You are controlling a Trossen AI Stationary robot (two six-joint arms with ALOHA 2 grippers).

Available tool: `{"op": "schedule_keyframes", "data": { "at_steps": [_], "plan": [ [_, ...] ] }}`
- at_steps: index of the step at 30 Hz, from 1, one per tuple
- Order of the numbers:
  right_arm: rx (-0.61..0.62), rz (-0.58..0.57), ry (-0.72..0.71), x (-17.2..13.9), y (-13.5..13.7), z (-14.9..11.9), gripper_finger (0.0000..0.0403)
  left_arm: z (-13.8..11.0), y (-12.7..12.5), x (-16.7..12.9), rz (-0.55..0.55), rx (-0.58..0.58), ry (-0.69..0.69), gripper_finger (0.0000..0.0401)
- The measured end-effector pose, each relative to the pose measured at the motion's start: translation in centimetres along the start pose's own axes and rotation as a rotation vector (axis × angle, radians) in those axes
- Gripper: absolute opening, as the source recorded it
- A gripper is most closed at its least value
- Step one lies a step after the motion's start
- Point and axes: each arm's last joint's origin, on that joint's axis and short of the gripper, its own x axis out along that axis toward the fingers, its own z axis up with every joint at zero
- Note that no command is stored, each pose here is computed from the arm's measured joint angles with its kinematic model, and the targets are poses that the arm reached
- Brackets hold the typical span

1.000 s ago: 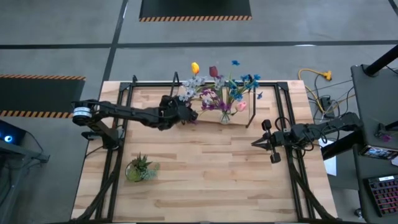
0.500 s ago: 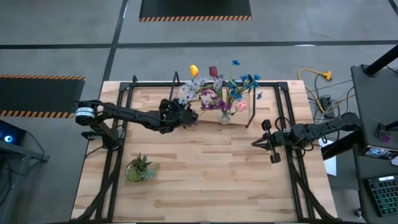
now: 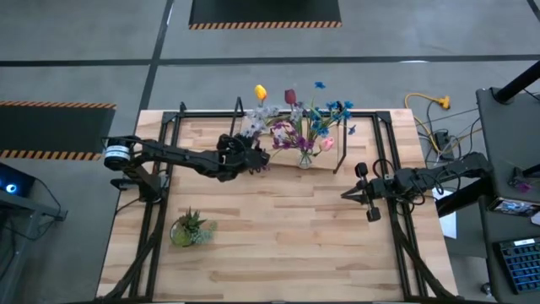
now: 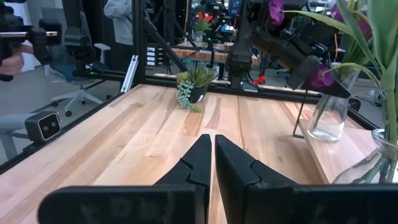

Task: Pick and place flowers into a vace then onto a shelf
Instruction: Put the transparent vase on the shelf

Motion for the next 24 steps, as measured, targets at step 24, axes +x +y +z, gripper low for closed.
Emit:
{"op": "schedule_keyframes", "data": {
  "at_steps": [24],
  "plan": [
    [0.0, 0.0, 0.001, 0.0, 0.0, 0.0, 0.0013, 1.7, 0.7, -1.8, -0.035, 0.044, -0.018, 0.0243]
  ]
}}
